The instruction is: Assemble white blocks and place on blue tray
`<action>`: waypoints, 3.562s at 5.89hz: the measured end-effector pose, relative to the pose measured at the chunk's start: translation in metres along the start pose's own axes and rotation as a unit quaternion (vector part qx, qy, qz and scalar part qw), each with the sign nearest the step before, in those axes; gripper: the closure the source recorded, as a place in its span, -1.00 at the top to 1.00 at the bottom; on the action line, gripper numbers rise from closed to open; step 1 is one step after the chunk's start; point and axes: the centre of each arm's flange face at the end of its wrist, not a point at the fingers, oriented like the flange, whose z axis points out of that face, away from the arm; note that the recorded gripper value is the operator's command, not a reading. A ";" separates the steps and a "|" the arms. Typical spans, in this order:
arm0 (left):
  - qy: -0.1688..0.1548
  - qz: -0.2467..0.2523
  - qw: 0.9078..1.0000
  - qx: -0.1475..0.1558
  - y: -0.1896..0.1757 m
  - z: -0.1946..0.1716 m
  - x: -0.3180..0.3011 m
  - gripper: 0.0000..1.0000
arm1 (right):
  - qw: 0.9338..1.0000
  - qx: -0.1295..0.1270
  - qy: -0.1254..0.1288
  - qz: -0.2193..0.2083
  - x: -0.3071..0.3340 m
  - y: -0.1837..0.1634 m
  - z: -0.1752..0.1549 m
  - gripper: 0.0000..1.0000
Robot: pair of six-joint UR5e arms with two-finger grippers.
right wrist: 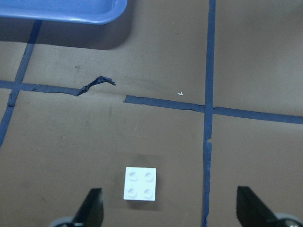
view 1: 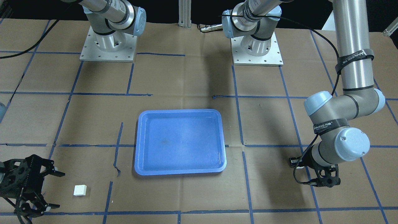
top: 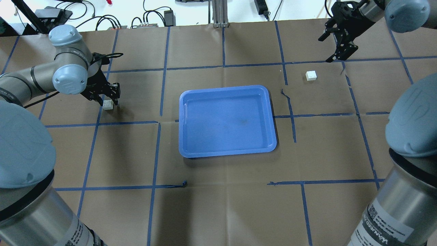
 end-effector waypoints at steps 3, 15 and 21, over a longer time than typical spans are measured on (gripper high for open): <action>-0.002 0.031 0.999 0.016 0.008 -0.032 0.026 -0.77 | 0.999 0.022 -0.031 0.006 -0.015 0.023 0.049 1.00; -0.015 0.605 0.794 0.049 0.153 -0.057 0.414 -0.64 | 0.999 -0.001 0.009 0.043 -0.014 0.016 0.013 -0.56; -0.017 0.715 0.698 0.035 0.160 -0.014 0.411 -0.49 | 0.995 -0.008 0.041 0.090 -0.130 -0.082 -0.033 -0.56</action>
